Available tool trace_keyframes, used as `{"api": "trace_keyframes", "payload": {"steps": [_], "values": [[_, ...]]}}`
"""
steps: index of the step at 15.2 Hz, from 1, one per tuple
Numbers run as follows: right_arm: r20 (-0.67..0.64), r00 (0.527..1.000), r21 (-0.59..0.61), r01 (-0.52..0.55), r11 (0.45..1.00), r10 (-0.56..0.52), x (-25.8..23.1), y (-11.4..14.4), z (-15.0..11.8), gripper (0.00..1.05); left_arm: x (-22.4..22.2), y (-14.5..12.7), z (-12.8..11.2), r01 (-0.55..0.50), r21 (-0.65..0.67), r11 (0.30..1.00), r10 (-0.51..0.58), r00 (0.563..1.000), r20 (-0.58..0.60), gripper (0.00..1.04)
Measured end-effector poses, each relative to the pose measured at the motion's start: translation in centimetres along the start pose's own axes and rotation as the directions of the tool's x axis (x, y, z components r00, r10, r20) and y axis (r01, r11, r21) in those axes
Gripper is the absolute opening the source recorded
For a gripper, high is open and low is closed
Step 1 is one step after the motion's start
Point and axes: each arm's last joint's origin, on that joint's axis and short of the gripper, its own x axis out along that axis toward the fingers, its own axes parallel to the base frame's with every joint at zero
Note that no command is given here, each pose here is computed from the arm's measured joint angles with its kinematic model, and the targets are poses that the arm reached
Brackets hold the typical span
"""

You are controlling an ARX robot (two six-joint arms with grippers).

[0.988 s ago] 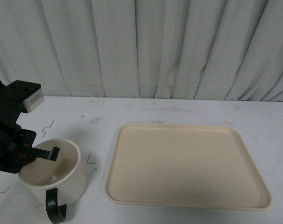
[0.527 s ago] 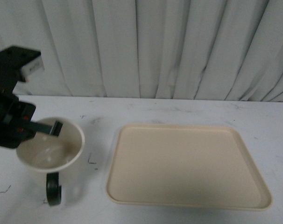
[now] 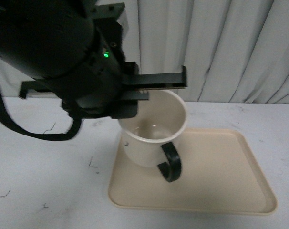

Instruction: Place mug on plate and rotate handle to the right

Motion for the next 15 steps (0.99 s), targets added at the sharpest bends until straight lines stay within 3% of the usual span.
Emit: {"api": "trace_keyframes", "payload": {"steps": [3,7,12,15], "values": [[0.0,1.0,0.0,0.0,1.0,0.0,0.0,0.0,0.0,0.98,2.6,-1.1,-1.0,-0.029,-0.185,0.982,0.022,0.999,-0.042,0.03],[0.0,1.0,0.0,0.0,1.0,0.0,0.0,0.0,0.0,0.98,4.7,-0.2,-1.2,-0.068,-0.42,0.905,0.054,0.997,-0.046,0.03],[0.0,1.0,0.0,0.0,1.0,0.0,0.0,0.0,0.0,0.98,5.9,0.2,-2.1,-0.118,-0.545,0.83,0.104,0.993,-0.057,0.03],[0.0,1.0,0.0,0.0,1.0,0.0,0.0,0.0,0.0,0.98,7.4,-0.5,-4.0,-0.162,-0.544,0.823,0.125,0.987,-0.105,0.03]]}}
